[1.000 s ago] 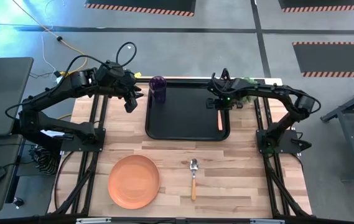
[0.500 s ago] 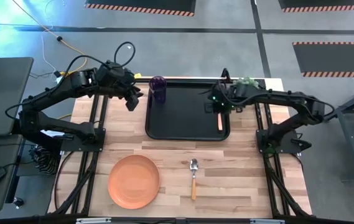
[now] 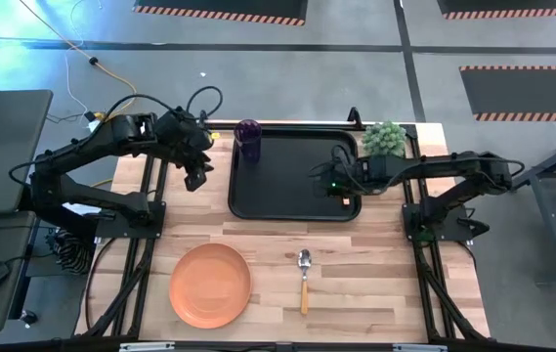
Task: Pick and place plate/cup/fork/spoon on tray
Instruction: Put the orange plate to the left of the orange fork on the black tray
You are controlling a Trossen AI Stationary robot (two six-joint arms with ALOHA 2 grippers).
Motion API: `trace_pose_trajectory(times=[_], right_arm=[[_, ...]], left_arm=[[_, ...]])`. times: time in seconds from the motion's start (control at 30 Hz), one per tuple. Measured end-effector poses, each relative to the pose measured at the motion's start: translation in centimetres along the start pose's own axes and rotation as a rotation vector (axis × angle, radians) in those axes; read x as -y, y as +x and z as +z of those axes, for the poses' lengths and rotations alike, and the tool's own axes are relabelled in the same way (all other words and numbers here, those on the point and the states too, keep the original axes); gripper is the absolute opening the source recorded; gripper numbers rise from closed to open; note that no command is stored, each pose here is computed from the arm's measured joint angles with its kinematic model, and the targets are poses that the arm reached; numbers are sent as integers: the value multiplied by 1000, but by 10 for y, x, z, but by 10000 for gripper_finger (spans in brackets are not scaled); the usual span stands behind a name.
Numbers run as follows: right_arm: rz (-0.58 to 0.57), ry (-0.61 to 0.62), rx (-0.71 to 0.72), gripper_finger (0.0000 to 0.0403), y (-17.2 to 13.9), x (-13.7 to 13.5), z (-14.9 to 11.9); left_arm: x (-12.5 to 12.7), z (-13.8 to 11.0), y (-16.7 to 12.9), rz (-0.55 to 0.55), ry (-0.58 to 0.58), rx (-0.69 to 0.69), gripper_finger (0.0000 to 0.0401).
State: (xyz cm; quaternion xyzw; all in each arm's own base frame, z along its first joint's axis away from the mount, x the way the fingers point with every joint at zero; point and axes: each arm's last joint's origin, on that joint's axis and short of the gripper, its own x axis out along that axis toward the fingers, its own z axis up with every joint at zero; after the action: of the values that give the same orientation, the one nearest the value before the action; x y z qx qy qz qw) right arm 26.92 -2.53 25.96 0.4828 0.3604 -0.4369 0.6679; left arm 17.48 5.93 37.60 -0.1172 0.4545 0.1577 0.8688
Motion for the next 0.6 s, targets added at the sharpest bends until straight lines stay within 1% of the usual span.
trace_pose_trajectory(times=[0.17,0.37,0.43,0.6], right_arm=[[161,-8,63,79,-11,-15,-11],[351,-24,190,79,-35,-26,-13],[408,-36,212,79,-45,-26,-11],[506,-78,291,79,-69,-23,-4]], left_arm=[[11,-3,4,-35,42,-8,123],[24,-23,34,-65,104,-99,123],[28,-30,46,-72,153,-141,123],[35,-42,68,-96,252,-148,122]])
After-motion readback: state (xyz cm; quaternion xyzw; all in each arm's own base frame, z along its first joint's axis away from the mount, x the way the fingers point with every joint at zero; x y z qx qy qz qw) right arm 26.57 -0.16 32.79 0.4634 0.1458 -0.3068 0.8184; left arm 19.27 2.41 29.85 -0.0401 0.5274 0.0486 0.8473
